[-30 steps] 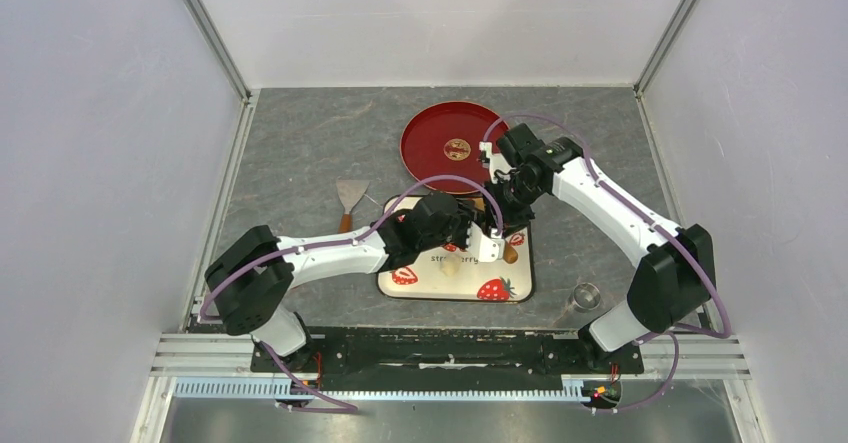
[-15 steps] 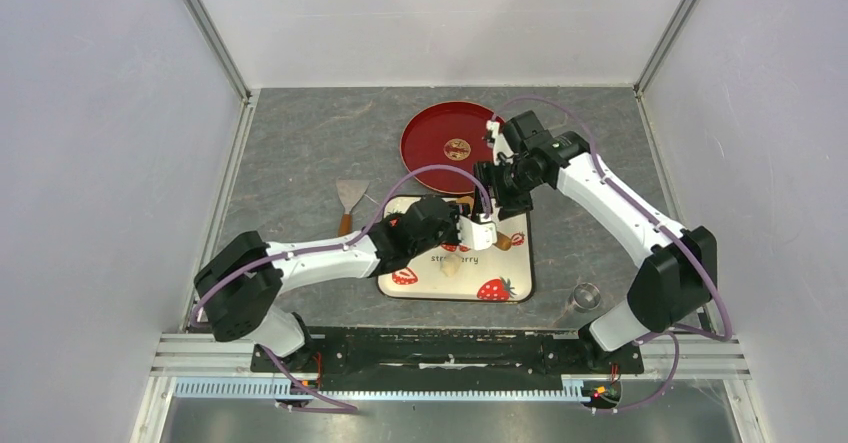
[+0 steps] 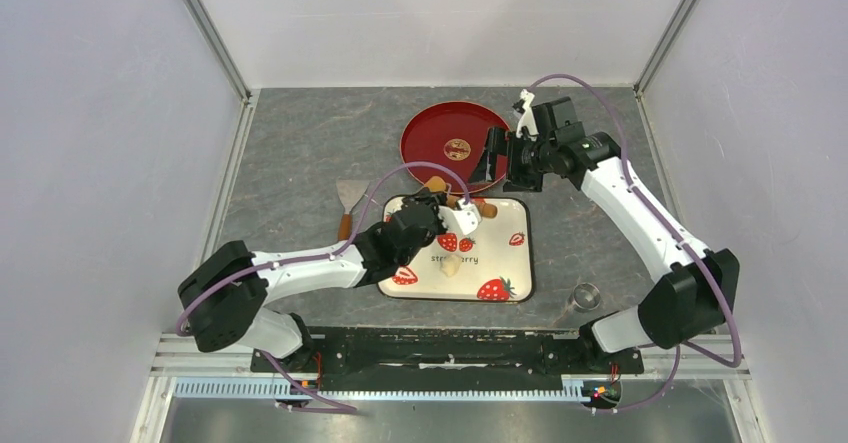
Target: Roll out the dumpling wrappers from the dough
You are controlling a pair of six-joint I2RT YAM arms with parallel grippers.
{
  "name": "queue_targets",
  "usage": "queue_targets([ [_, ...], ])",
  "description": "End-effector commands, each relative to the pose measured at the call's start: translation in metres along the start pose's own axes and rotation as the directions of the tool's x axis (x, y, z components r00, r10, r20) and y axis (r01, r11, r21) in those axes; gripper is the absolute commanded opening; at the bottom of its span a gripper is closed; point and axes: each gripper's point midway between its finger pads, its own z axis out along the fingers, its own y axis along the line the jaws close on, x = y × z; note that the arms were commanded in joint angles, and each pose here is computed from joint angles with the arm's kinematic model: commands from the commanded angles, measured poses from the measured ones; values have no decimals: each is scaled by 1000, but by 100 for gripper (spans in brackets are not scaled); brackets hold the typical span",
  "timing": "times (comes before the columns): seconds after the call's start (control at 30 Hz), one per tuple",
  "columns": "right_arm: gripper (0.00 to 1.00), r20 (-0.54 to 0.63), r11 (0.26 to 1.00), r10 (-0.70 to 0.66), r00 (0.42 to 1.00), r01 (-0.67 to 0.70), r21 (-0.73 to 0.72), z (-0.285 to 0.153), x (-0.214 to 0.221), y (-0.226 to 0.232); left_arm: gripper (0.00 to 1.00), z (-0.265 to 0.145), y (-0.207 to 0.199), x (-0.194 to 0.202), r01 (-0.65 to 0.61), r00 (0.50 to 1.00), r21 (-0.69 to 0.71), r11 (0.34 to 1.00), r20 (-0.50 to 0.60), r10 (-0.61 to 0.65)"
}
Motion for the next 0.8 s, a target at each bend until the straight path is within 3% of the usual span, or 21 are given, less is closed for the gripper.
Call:
queue_targets([
  [0.0,98,99,984,53,994,-35,-176,-13,-22,32,2,-18,72,-29,212,976,-288,934,116,-185],
  [0.27,98,37,920,155,987,-130,-369,-10,-17,59,2,-26,102,-28,174,985,-435,883,87,-152],
  [0.47,98,24,916,185,983,-163,-367,2,-17,54,2,-25,101,-32,151,987,-433,889,110,-114],
  [0.77,98,145,893,163,976,-84,-442,-32,-63,57,2,-24,91,-30,105,992,-389,915,108,-67],
])
